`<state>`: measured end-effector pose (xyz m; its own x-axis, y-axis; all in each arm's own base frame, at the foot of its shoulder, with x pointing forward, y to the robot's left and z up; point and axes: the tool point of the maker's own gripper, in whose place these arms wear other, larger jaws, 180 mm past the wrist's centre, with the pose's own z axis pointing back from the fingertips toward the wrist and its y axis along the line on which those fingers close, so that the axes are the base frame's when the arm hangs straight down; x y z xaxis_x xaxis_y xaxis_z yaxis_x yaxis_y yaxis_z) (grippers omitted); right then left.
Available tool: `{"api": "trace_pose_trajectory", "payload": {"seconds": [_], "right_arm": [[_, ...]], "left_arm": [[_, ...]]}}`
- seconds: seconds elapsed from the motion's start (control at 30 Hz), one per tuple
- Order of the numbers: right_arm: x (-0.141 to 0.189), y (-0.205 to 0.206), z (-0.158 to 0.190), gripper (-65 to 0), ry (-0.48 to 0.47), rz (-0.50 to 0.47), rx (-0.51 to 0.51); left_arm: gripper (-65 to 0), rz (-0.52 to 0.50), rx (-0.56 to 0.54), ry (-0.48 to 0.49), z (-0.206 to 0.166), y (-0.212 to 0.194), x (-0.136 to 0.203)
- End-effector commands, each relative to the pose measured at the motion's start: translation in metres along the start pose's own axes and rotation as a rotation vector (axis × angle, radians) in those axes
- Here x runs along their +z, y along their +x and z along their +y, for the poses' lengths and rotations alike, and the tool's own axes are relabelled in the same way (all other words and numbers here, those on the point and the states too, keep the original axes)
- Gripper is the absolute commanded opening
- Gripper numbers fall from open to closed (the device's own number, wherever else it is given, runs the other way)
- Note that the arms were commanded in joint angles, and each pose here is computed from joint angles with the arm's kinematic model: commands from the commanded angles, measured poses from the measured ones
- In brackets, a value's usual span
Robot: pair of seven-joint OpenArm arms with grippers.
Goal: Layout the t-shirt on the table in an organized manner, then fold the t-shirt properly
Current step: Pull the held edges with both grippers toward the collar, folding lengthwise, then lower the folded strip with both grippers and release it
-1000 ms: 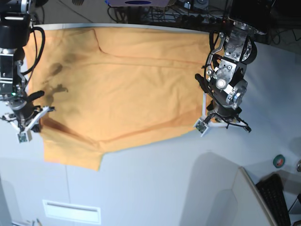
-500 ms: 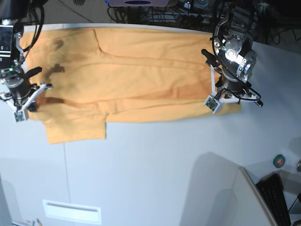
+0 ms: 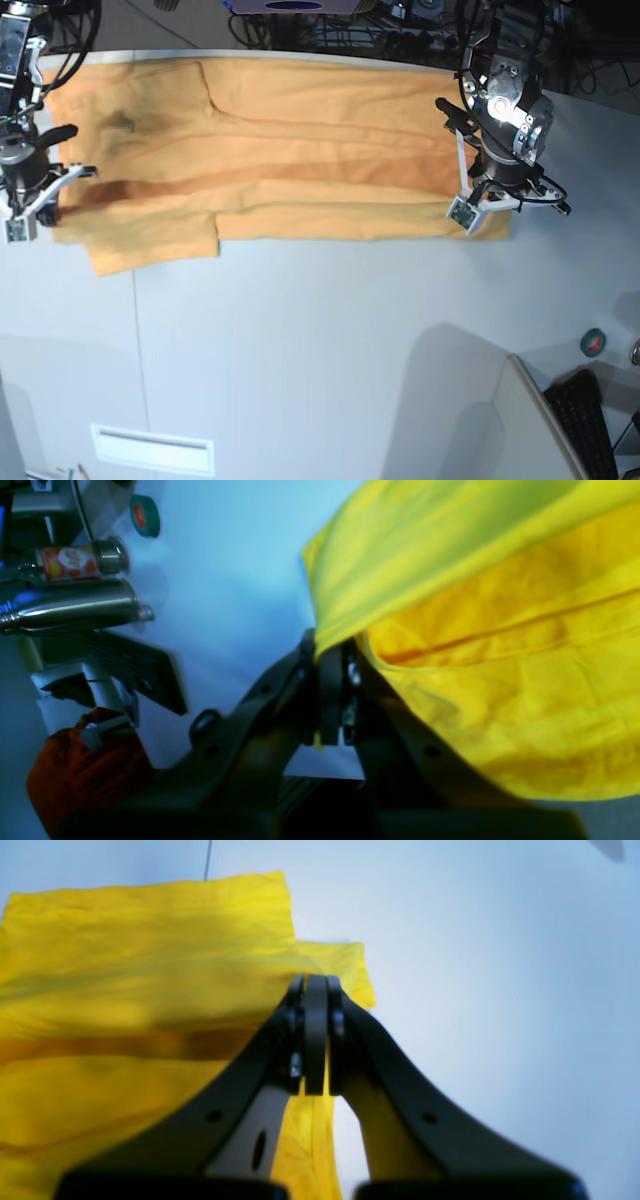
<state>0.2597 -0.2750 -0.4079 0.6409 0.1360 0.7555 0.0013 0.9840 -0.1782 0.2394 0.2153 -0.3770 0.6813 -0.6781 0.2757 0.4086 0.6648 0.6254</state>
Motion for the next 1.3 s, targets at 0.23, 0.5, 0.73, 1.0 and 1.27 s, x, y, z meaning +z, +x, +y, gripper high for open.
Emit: {"api": "trace_pose_trajectory", "payload": {"seconds": [0.23,0.5,0.73,1.0,1.27], "right_arm": [[0.015,0.003,-0.001,-65.0,-0.008,-0.030,0.014],[0.032,-0.017,-0.013,-65.0,-0.060,-0.002,-0.035],[0.036,-0.029,-0.011,-65.0,-0.058,0.033,-0.037],[0.048,-0.027,-0.009,-65.0,-0.059,0.080,-0.007],[0.056,-0.043,-0.003,-65.0,-0.054,0.149,-0.018]], "left_arm": [[-65.0,0.028,0.008,-0.014,0.002,-0.016,0.010],[-65.0,0.020,0.063,0.003,0.008,-0.026,0.015],[-65.0,0.039,0.055,-0.018,-0.002,-0.038,0.019],[-65.0,0.065,0.030,-0.097,-0.023,-0.055,0.025],[-65.0,0.059,0.051,-0.132,-0.031,-0.057,0.026]]}}
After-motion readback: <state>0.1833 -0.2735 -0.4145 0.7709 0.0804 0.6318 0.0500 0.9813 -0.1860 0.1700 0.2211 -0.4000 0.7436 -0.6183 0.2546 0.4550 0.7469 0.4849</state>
